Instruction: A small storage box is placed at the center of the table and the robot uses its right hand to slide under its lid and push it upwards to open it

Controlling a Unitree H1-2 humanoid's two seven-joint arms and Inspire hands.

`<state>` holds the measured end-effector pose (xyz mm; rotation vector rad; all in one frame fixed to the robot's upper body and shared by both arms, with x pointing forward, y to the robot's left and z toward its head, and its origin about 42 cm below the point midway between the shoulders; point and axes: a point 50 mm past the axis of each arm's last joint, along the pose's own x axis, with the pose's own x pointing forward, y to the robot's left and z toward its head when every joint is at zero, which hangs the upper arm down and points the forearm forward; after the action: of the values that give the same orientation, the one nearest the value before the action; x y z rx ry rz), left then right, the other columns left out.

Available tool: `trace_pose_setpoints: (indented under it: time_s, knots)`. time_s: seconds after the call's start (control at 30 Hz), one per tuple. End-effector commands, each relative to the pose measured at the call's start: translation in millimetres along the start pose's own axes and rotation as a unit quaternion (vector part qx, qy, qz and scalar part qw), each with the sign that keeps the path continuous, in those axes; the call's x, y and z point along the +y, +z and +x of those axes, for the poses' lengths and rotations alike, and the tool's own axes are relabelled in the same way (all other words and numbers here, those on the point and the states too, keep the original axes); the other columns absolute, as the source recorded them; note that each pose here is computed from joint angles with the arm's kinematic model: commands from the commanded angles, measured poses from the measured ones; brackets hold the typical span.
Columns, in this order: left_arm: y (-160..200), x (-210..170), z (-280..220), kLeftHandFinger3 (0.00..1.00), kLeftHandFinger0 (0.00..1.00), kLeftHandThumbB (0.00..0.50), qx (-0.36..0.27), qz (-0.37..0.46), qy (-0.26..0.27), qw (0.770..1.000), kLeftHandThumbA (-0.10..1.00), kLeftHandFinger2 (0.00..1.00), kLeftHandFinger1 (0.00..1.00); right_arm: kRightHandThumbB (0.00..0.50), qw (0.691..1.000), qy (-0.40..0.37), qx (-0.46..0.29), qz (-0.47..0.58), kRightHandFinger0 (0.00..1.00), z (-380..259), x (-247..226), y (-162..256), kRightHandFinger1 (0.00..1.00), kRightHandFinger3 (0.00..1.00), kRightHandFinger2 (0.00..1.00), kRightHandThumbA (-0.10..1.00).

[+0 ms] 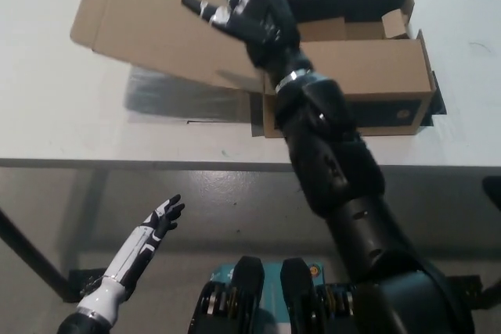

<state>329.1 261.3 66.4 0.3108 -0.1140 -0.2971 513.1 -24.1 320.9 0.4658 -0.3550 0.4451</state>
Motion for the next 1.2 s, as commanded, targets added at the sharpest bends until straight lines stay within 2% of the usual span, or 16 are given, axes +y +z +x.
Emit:
trace_pose_setpoints:
  time_s: [0.0, 0.17, 0.3, 0.37, 0.47, 0.5, 0.6, 0.7, 0.77, 0.83, 0.87, 0.9, 0.93, 1.03, 1.1, 1.17]
  knots:
    - [14, 8, 11, 1.0, 1.0, 0.5, -0.034, 0.024, -0.009, 0.999, 1.0, 1.0, 1.0, 0.427, 0.959, 0.159, -0.234, 0.011, 1.0, -2, 90, 220, 1.0, 1.0, 1.0, 1.0]
    - [13, 8, 7, 1.0, 1.0, 0.5, -0.037, 0.02, 0.004, 0.999, 1.0, 1.0, 1.0, 0.418, 0.936, 0.163, -0.307, -0.056, 1.0, -55, 56, 271, 1.0, 1.0, 1.0, 1.0]
    - [15, 15, 2, 1.0, 1.0, 0.5, -0.039, 0.024, 0.011, 0.999, 1.0, 1.0, 1.0, 0.378, 0.904, 0.144, -0.375, -0.143, 1.0, -140, 9, 304, 1.0, 1.0, 1.0, 1.0]
    - [14, 15, -1, 1.0, 1.0, 0.5, -0.035, 0.019, 0.007, 0.999, 1.0, 1.0, 1.0, 0.4, 0.888, 0.117, -0.396, -0.204, 1.0, -208, -15, 316, 1.0, 1.0, 1.0, 1.0]
    - [11, 7, 4, 1.0, 1.0, 0.5, -0.036, 0.014, -0.002, 0.999, 1.0, 1.0, 1.0, 0.43, 0.876, 0.104, -0.397, -0.252, 1.0, -275, -30, 324, 1.0, 1.0, 1.0, 1.0]
    - [12, 2, 8, 1.0, 1.0, 0.5, -0.036, 0.009, -0.004, 0.999, 1.0, 1.0, 1.0, 0.425, 0.87, 0.091, -0.396, -0.279, 1.0, -310, -33, 321, 1.0, 1.0, 1.0, 1.0]
    - [13, 0, 11, 1.0, 1.0, 0.5, -0.04, 0.007, -0.007, 0.999, 1.0, 1.0, 1.0, 0.448, 0.855, 0.078, -0.403, -0.318, 1.0, -358, -38, 296, 1.0, 1.0, 1.0, 1.0]
    - [16, 1, 14, 1.0, 1.0, 0.5, -0.04, 0.008, -0.007, 0.999, 1.0, 1.0, 1.0, 0.473, 0.859, 0.075, -0.384, -0.329, 1.0, -394, -35, 270, 1.0, 1.0, 1.0, 1.0]
    - [15, 1, 16, 1.0, 1.0, 0.5, -0.04, 0.01, -0.011, 0.999, 1.0, 1.0, 1.0, 0.444, 0.866, 0.046, -0.35, -0.354, 1.0, -426, -28, 249, 1.0, 1.0, 1.0, 1.0]
    - [15, 2, 17, 1.0, 1.0, 0.5, -0.042, 0.01, -0.012, 0.999, 1.0, 1.0, 1.0, 0.37, 0.872, 0.035, -0.329, -0.361, 1.0, -437, -21, 236, 1.0, 1.0, 1.0, 1.0]
    - [16, 2, 19, 1.0, 1.0, 0.5, -0.044, 0.012, -0.012, 0.999, 1.0, 1.0, 1.0, 0.378, 0.879, 0.024, -0.309, -0.363, 1.0, -441, -18, 229, 1.0, 1.0, 1.0, 1.0]
    - [16, 2, 18, 1.0, 1.0, 0.5, -0.044, 0.013, -0.012, 0.999, 1.0, 1.0, 1.0, 0.343, 0.884, 0.019, -0.296, -0.362, 1.0, -442, -18, 226, 1.0, 1.0, 1.0, 1.0]
    - [15, 2, 18, 1.0, 1.0, 0.5, -0.044, 0.013, -0.013, 0.999, 1.0, 1.0, 1.0, 0.372, 0.892, 0.014, -0.281, -0.354, 1.0, -440, -16, 218, 1.0, 1.0, 1.0, 1.0]
    - [15, 1, 18, 1.0, 1.0, 0.5, -0.045, 0.009, -0.01, 0.999, 1.0, 1.0, 1.0, 0.293, 0.893, 0.024, -0.266, -0.361, 1.0, -427, -28, 193, 1.0, 1.0, 1.0, 1.0]
    - [15, 1, 18, 1.0, 1.0, 0.5, -0.047, 0.01, -0.011, 0.999, 1.0, 1.0, 1.0, 0.331, 0.917, 0.004, -0.223, -0.33, 1.0, -423, -40, 170, 1.0, 1.0, 1.0, 1.0]
    - [15, 0, 18, 1.0, 1.0, 0.5, -0.047, 0.007, -0.013, 0.999, 1.0, 1.0, 1.0, 0.447, 0.932, -0.02, -0.177, -0.315, 1.0, -418, -52, 151, 1.0, 1.0, 1.0, 1.0]
